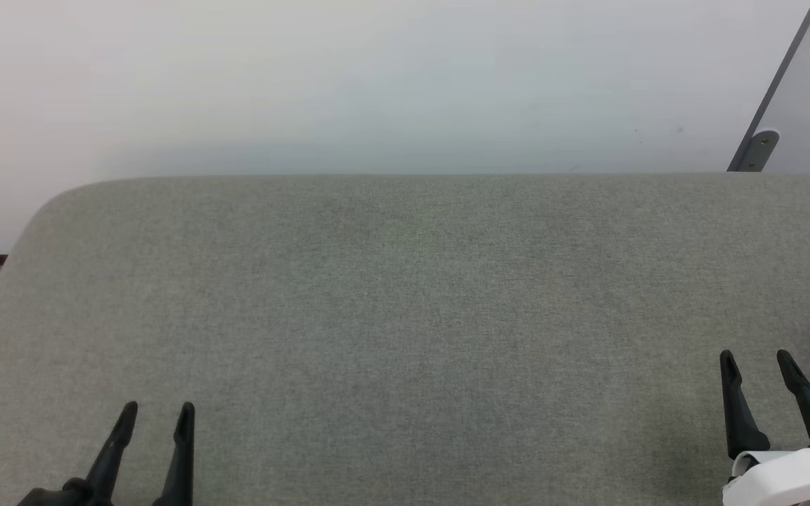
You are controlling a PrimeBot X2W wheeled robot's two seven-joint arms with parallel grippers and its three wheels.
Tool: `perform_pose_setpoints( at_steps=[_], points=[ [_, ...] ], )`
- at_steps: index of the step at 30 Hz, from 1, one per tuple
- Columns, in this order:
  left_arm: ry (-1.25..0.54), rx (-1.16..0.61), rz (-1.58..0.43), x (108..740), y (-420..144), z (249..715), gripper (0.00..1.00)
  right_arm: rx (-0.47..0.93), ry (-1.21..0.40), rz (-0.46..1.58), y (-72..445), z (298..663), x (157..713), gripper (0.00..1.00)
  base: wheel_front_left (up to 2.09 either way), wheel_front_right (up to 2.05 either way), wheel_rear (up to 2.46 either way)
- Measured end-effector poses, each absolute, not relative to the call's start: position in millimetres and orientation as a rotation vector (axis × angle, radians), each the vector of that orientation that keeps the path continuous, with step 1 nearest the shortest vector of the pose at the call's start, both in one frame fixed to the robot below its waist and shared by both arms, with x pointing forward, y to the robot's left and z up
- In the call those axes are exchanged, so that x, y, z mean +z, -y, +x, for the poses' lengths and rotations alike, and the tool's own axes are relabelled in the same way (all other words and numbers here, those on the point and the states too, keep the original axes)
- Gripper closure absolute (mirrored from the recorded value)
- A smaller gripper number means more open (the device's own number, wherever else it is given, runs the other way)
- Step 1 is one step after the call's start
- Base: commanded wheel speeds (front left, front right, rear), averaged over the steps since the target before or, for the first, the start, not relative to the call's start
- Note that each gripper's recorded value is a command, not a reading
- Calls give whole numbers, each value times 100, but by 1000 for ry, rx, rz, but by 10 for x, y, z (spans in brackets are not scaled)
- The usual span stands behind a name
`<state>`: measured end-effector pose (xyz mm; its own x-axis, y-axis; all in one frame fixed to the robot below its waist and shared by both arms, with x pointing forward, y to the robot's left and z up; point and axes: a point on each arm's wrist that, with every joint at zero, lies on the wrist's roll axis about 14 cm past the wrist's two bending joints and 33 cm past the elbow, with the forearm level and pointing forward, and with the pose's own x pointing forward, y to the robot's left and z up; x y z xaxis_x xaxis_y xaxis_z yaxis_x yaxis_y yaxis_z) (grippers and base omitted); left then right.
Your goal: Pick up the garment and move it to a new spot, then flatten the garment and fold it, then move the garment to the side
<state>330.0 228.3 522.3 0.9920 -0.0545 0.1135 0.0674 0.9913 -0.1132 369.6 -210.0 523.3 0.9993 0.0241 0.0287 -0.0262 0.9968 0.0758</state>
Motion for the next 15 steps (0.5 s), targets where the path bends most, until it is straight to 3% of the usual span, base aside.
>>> perform_pose_setpoints(
  at_steps=[6, 7, 15],
  points=[
    [115, -63, -114, 5240, -2283, 3319, 0, 27, 27, 81, 2089, 3699, 5235, 0, 0, 0, 0],
    [118, -64, -110, 5250, -2282, 3324, 100, 30, 26, 83, 2078, 3702, 5231, 100, 0, 0, 0],
    [47, -43, -197, 5015, -2221, 3281, 100, 19, -54, 157, 2046, 3651, 4974, 100, 0, 0, 0]
  ],
)
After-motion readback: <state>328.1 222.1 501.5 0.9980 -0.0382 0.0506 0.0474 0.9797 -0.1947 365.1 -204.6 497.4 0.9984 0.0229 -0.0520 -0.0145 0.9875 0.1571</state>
